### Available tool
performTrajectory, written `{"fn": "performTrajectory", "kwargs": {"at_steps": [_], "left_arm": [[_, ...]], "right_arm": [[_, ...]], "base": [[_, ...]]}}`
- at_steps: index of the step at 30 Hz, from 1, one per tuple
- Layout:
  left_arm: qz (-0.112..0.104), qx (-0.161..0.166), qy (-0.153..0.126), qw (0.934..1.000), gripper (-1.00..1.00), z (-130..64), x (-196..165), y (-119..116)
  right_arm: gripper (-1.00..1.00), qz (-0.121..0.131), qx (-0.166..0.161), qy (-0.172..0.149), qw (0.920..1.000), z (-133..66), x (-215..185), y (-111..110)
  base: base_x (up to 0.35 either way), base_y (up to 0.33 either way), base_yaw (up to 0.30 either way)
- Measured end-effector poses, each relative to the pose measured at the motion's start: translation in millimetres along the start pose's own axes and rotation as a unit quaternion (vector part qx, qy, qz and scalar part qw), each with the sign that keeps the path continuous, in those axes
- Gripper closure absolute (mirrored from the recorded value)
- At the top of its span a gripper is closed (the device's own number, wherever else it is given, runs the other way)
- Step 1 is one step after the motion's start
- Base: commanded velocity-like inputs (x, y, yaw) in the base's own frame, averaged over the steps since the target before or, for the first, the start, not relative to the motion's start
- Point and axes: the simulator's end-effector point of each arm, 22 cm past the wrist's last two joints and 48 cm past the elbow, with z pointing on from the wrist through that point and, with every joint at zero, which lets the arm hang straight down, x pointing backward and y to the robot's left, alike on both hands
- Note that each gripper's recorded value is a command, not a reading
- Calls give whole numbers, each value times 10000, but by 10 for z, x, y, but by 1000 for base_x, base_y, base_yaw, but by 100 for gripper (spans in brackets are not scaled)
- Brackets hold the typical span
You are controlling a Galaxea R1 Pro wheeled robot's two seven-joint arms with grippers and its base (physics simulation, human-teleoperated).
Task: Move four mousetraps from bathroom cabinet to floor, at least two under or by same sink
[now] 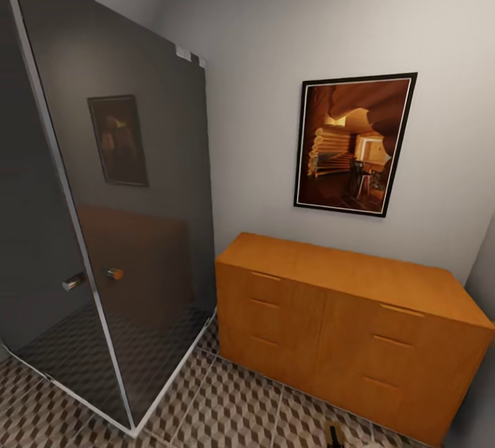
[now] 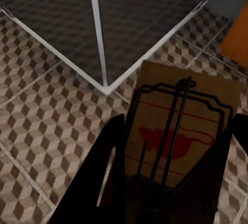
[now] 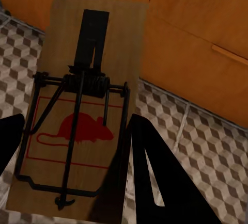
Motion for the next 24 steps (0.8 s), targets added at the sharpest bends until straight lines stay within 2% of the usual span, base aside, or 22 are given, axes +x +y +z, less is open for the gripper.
{"fn": "performTrajectory", "kwargs": {"at_steps": [10, 24], "left_arm": [[3, 81, 22, 10000, 100, -6, 17, -64], [13, 45, 15, 10000, 100, 0, 7, -19]], "right_arm": [[100, 3, 6, 1, 10000, 0, 0, -6], [100, 5, 14, 2, 10000, 0, 1, -9]], "base": [[0, 0, 300], [0, 0, 300]]}}
